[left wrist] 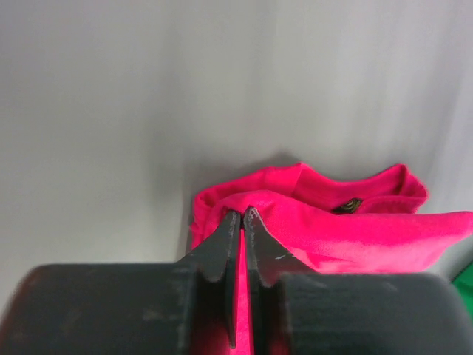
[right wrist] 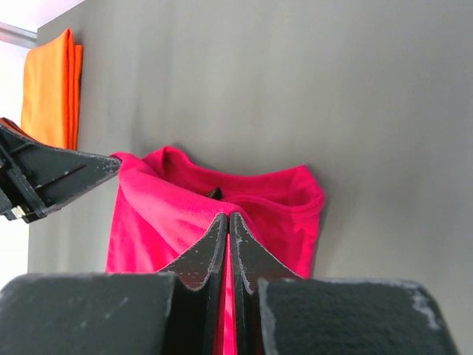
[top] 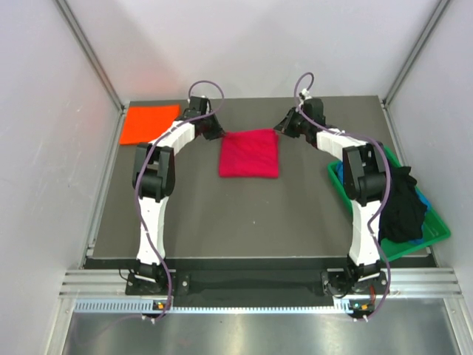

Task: Fold and stack the t-shirts
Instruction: Fold the tshirt

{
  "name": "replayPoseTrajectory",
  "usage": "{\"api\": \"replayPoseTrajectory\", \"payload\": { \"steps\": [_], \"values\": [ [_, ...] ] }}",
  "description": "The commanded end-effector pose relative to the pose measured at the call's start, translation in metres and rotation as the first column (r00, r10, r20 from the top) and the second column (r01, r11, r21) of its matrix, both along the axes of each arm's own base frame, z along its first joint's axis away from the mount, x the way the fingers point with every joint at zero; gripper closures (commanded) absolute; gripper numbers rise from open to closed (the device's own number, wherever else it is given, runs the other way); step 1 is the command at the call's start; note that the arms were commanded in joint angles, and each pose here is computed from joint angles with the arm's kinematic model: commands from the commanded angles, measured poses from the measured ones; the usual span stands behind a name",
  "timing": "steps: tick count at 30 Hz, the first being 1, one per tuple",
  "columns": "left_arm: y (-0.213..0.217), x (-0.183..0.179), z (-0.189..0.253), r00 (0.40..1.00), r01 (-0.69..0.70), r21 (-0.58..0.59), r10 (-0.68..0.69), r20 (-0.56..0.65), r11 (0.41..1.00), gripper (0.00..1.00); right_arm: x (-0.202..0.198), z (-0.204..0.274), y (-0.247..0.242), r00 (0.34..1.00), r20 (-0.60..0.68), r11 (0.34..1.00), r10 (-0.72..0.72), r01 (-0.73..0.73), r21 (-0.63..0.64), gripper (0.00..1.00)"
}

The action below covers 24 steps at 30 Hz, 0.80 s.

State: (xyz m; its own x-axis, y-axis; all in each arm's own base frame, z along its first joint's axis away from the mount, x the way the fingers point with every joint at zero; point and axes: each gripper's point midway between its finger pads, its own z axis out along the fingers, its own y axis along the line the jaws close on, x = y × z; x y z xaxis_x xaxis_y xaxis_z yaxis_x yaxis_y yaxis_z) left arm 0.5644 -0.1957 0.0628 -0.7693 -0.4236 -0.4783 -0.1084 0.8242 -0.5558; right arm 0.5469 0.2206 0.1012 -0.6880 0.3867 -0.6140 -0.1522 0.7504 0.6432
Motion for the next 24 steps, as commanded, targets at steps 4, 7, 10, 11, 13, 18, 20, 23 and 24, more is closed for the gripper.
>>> {"api": "replayPoseTrajectory", "payload": {
  "steps": [4, 7, 10, 11, 13, 18, 20, 23, 24],
  "values": [
    [-0.001, 0.039, 0.039, 0.987, 0.005, -0.108, 0.013, 0.163, 0.994, 0.72, 0.033, 0.023, -0.003, 0.995, 0.099, 0.999, -0.033, 0.032, 0.014, 0.95],
    [0.011, 0.044, 0.058, 0.979, -0.011, -0.092, 0.030, 0.204, 0.996, 0.59, 0.039, 0.023, -0.007, 0.995, 0.096, 0.999, -0.035, 0.034, 0.005, 0.78],
    [0.029, 0.043, 0.082, 0.968, -0.028, -0.021, 0.032, 0.248, 0.999, 0.52, 0.039, 0.036, -0.020, 0.994, 0.101, 0.999, -0.051, 0.050, 0.006, 0.75],
    [0.035, 0.041, 0.087, 0.965, -0.023, 0.023, 0.016, 0.262, 0.999, 0.52, 0.036, 0.036, -0.023, 0.995, 0.086, 0.999, -0.049, 0.049, -0.004, 0.75],
    [0.037, 0.030, 0.100, 0.964, 0.002, 0.050, -0.015, 0.265, 0.999, 0.50, 0.029, 0.051, -0.028, 0.994, 0.104, 0.999, -0.041, 0.042, -0.007, 0.71],
    [0.019, -0.021, 0.089, 0.974, 0.133, -0.016, -0.128, 0.187, 0.991, 0.51, -0.008, 0.060, -0.028, 0.996, 0.086, 0.998, 0.033, -0.028, -0.065, 0.54],
    [0.013, -0.036, 0.084, 0.972, 0.157, -0.017, -0.152, 0.182, 0.987, 0.50, -0.029, 0.051, -0.030, 0.997, 0.035, 0.993, 0.071, -0.068, -0.099, 0.51],
    [0.015, -0.063, 0.062, 0.978, 0.148, 0.048, -0.153, 0.141, 0.988, 0.50, -0.056, 0.037, -0.031, 0.991, -0.031, 0.984, 0.133, -0.136, -0.119, 0.47],
    [0.014, -0.067, 0.065, 0.976, 0.152, 0.059, -0.159, 0.149, 0.987, 0.50, -0.064, 0.034, -0.029, 0.987, -0.045, 0.981, 0.157, -0.161, -0.110, 0.45]
  ]
}}
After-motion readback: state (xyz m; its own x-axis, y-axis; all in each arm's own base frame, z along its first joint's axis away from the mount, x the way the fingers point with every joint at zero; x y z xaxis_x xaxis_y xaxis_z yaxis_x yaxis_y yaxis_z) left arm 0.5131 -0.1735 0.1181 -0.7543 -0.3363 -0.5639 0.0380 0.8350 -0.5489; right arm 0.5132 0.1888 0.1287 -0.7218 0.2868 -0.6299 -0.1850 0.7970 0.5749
